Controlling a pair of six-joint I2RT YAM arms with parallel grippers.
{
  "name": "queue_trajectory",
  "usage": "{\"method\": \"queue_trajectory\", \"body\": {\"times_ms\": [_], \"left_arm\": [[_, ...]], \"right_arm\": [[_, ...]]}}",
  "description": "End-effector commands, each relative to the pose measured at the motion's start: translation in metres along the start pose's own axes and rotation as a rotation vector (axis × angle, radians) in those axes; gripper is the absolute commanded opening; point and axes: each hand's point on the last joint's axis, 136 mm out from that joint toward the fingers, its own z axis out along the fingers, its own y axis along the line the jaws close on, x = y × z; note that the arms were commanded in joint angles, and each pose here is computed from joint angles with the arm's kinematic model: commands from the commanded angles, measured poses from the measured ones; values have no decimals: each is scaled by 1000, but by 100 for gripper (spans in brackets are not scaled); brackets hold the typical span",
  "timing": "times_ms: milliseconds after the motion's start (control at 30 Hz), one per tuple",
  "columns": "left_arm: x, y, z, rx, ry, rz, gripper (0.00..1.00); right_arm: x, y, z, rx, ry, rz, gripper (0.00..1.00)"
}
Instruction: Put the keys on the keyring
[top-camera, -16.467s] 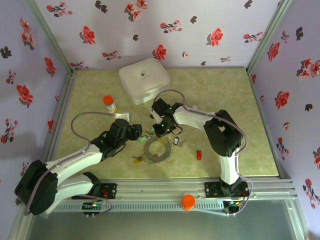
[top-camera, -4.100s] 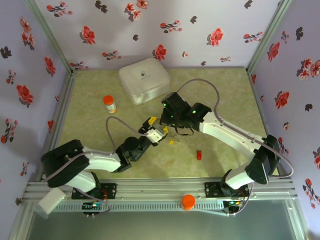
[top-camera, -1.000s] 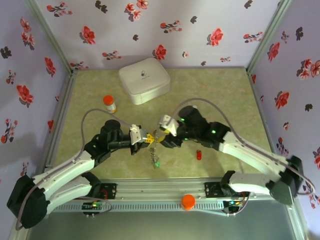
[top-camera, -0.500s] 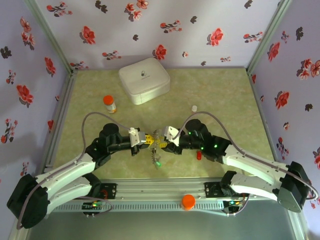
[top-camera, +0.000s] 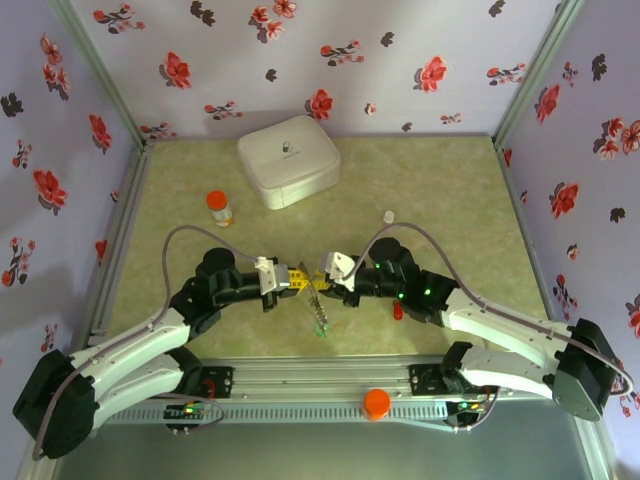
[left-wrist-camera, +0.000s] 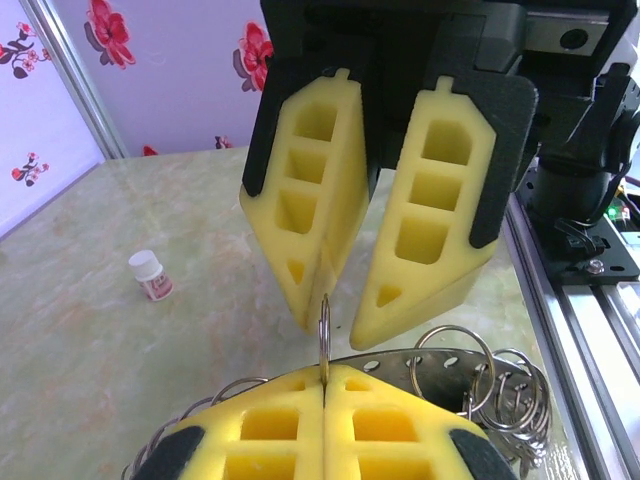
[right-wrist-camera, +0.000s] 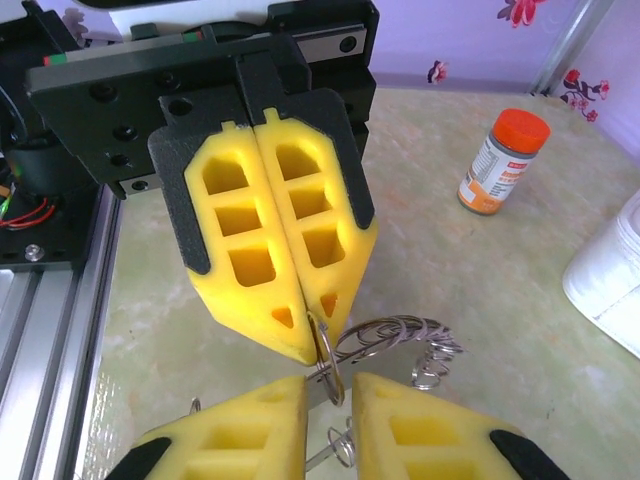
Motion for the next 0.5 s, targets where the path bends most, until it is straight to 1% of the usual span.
{"method": "queue_trajectory", "body": {"times_ms": [0, 33, 100, 167, 200, 267, 333, 467], "left_arm": [[-22, -1, -3, 5, -80, 54, 0], [-21, -1, -3, 4, -78, 52, 0], [-21, 0, -3, 3, -78, 51, 0], [-21, 0, -3, 6, -72, 43, 2], [-20, 0, -3, 5, -63, 40, 8], [-18, 0, -2, 11, -42, 40, 14], [-15, 0, -2, 13, -15, 41, 17], [-17, 2, -2, 8, -1, 50, 18]], "right_arm": [[-15, 1, 1, -12, -54, -30, 14], [-16, 2, 1, -14, -57, -33, 11], [-17, 3, 1, -21, -56, -39, 0], [-16, 5, 0, -38, -44, -46, 0], [-16, 6, 0, -44, -35, -49, 0], [-17, 7, -2, -53, -19, -67, 0], [-17, 7, -3, -52, 4, -87, 0], [-13, 9, -4, -69, 80, -119, 0]]}}
